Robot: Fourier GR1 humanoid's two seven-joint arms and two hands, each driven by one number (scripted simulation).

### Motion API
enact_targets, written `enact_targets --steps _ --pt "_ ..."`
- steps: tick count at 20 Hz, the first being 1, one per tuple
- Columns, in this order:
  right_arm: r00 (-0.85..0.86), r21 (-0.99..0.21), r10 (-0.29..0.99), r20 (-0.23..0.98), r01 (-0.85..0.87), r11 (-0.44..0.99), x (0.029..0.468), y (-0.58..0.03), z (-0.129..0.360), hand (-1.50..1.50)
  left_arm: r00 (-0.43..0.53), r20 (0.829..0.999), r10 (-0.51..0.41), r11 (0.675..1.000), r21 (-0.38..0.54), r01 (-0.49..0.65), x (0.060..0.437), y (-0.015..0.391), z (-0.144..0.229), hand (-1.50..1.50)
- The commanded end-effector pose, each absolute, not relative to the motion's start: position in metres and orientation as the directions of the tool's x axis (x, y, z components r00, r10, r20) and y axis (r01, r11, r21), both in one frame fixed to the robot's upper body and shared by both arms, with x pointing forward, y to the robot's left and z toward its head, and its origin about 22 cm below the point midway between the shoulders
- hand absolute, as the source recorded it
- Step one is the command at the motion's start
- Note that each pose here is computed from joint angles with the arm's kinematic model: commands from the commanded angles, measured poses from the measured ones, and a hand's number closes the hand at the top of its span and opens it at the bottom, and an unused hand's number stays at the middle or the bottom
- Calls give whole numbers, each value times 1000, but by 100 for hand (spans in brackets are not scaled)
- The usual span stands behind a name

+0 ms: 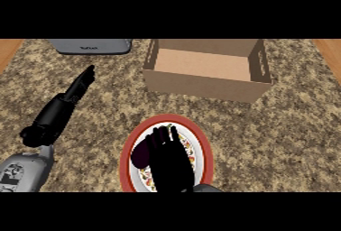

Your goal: Pick the tomato from the plate and place it in the cardboard box

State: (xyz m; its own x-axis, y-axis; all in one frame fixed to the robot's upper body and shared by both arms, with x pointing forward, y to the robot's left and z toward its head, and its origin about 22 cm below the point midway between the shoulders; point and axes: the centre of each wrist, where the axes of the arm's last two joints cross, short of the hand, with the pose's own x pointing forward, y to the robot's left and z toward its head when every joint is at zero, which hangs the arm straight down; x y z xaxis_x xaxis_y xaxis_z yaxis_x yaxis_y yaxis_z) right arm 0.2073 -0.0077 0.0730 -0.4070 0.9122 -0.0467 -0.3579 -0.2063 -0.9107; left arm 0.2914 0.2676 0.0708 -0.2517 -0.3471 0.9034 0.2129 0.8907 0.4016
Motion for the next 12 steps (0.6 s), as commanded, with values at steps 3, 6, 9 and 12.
enact_targets --steps 3,6,9,12 --pt "-381 -900 924 -43 -387 -202 227 -7 57 -150 -260 905 -337 890 396 224 296 280 75 0" --pt "-427 -893 903 -44 -388 -227 212 -8 38 -150 -252 902 -349 889 404 214 290 262 80 0" --pt "-518 -915 855 -24 -333 -227 214 -17 50 150 -241 907 -344 899 393 193 298 278 72 0" --pt "-539 -940 841 -52 -258 -224 224 -11 37 150 -263 894 -364 880 422 217 294 275 76 0"
